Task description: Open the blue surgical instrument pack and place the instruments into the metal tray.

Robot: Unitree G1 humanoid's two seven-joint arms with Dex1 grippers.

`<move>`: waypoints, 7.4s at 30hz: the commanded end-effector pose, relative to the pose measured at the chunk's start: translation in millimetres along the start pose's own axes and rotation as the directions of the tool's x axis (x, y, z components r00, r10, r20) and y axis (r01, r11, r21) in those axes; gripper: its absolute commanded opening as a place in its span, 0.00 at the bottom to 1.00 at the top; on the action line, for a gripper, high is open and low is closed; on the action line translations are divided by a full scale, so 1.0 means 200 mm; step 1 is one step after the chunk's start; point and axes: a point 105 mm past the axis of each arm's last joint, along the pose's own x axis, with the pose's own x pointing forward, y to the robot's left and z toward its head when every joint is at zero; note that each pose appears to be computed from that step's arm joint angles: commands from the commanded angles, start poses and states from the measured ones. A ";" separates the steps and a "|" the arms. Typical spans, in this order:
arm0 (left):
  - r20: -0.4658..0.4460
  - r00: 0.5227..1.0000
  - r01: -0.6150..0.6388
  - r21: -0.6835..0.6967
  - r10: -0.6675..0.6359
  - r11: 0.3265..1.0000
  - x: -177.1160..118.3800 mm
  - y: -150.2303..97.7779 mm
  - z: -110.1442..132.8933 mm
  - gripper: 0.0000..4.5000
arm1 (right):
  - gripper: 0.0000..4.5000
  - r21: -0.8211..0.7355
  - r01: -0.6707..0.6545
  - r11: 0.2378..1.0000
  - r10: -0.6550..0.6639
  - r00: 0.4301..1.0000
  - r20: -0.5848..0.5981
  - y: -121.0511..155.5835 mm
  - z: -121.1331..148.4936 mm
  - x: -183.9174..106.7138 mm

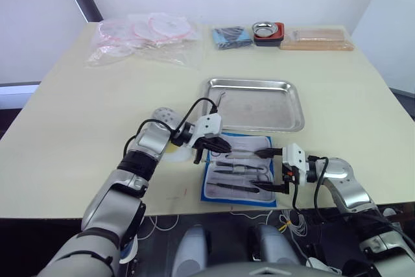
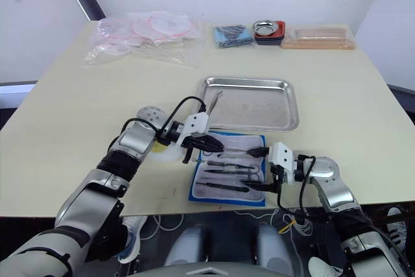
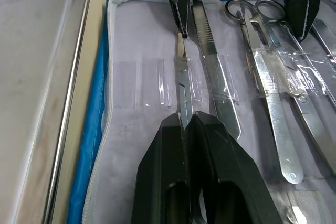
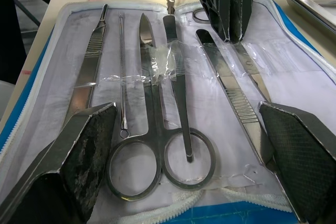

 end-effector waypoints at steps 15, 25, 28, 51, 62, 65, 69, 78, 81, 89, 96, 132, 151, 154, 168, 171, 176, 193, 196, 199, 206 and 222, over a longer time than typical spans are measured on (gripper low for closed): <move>-0.141 0.990 0.029 0.009 -0.027 1.000 -0.09 0.05 0.16 0.00 | 1.00 0.173 -0.032 0.984 0.058 0.987 -0.148 0.15 -0.27 0.03; -0.202 0.978 0.049 0.001 -0.048 0.999 -0.14 0.02 0.17 0.00 | 1.00 0.178 -0.026 0.984 0.052 0.988 -0.146 0.16 -0.27 0.03; -0.213 0.976 0.045 -0.001 -0.044 0.999 -0.17 0.02 0.17 0.00 | 1.00 0.178 -0.027 0.984 0.053 0.988 -0.145 0.16 -0.27 0.03; 0.014 0.981 -0.187 -0.204 0.194 0.961 -0.41 0.13 0.33 0.00 | 1.00 0.174 -0.038 0.984 0.063 0.988 -0.141 0.16 -0.27 0.05; 0.144 0.812 -0.452 -0.456 0.565 0.766 -0.25 0.29 0.45 0.00 | 1.00 0.171 -0.032 0.985 0.057 0.988 -0.144 0.14 -0.26 0.04; 0.114 0.731 -0.529 -0.529 0.673 0.664 -0.21 0.33 0.42 0.00 | 1.00 0.173 -0.029 0.985 0.054 0.989 -0.141 0.15 -0.26 0.04; 0.022 0.636 -0.651 -0.522 0.772 0.551 -0.18 0.37 0.34 0.00 | 1.00 0.178 -0.032 0.983 0.058 0.988 -0.143 0.16 -0.27 0.04; -0.115 0.449 -0.756 -0.577 0.886 0.308 -0.12 0.42 0.22 0.00 | 1.00 0.180 -0.032 0.983 0.058 0.988 -0.141 0.17 -0.27 0.05; -0.173 0.417 -0.793 -0.550 0.892 0.264 -0.09 0.43 0.17 0.00 | 1.00 0.182 -0.030 0.983 0.056 0.988 -0.142 0.17 -0.27 0.04; -0.266 0.385 -0.798 -0.577 0.884 0.174 -0.05 0.43 0.12 0.00 | 1.00 0.180 -0.039 0.983 0.067 0.986 -0.154 0.18 -0.27 0.03; -0.337 0.402 -0.788 -0.602 0.852 0.134 -0.01 0.42 0.06 0.00 | 1.00 0.176 -0.045 0.983 0.073 0.985 -0.156 0.17 -0.27 0.03; 0.032 0.453 -0.751 -0.525 0.891 0.401 -0.09 0.47 0.36 0.48 | 1.00 0.170 -0.040 0.985 0.067 0.986 -0.154 0.14 -0.27 0.02; 0.328 0.700 -0.583 -0.252 0.635 0.772 -0.30 0.27 0.35 0.48 | 1.00 0.171 -0.063 0.983 0.091 0.982 -0.164 0.13 -0.28 0.01; 0.301 0.762 -0.542 -0.189 0.574 0.819 -0.35 0.21 0.28 0.48 | 1.00 0.170 -0.057 0.984 0.085 0.983 -0.165 0.13 -0.28 0.01; 0.210 0.973 -0.114 0.085 0.094 0.990 -0.55 -0.17 0.11 0.48 | 1.00 0.167 -0.044 0.985 0.072 0.983 -0.166 0.12 -0.28 -0.01; 0.206 0.978 -0.045 0.099 0.024 0.994 -0.59 -0.23 0.14 0.48 | 1.00 0.166 -0.045 0.985 0.072 0.984 -0.163 0.11 -0.28 -0.01; 0.216 0.976 0.010 0.106 -0.033 0.994 -0.65 -0.29 0.19 0.71 | 1.00 0.167 -0.043 0.985 0.071 0.984 -0.163 0.11 -0.28 -0.01; 0.175 0.982 0.038 0.177 -0.070 0.983 -0.59 -0.27 0.15 0.99 | 1.00 0.175 -0.037 0.984 0.067 0.984 -0.164 0.12 -0.29 -0.01; 0.169 0.985 -0.019 0.199 -0.015 0.980 -0.51 -0.22 0.13 0.99 | 1.00 0.172 -0.031 0.985 0.060 0.984 -0.165 0.12 -0.29 -0.02; 0.179 0.982 -0.093 0.172 0.062 0.981 -0.43 -0.14 0.13 0.99 | 1.00 0.174 -0.027 0.984 0.056 0.985 -0.163 0.12 -0.29 -0.01; 0.228 0.971 -0.103 0.121 0.073 0.987 -0.30 -0.08 0.13 0.86 | 1.00 0.176 -0.030 0.984 0.057 0.986 -0.154 0.13 -0.28 0.01; 0.119 0.991 -0.073 0.132 0.057 0.989 -0.07 -0.07 -0.02 0.69 | 1.00 0.180 -0.023 0.983 0.051 0.987 -0.154 0.14 -0.28 0.01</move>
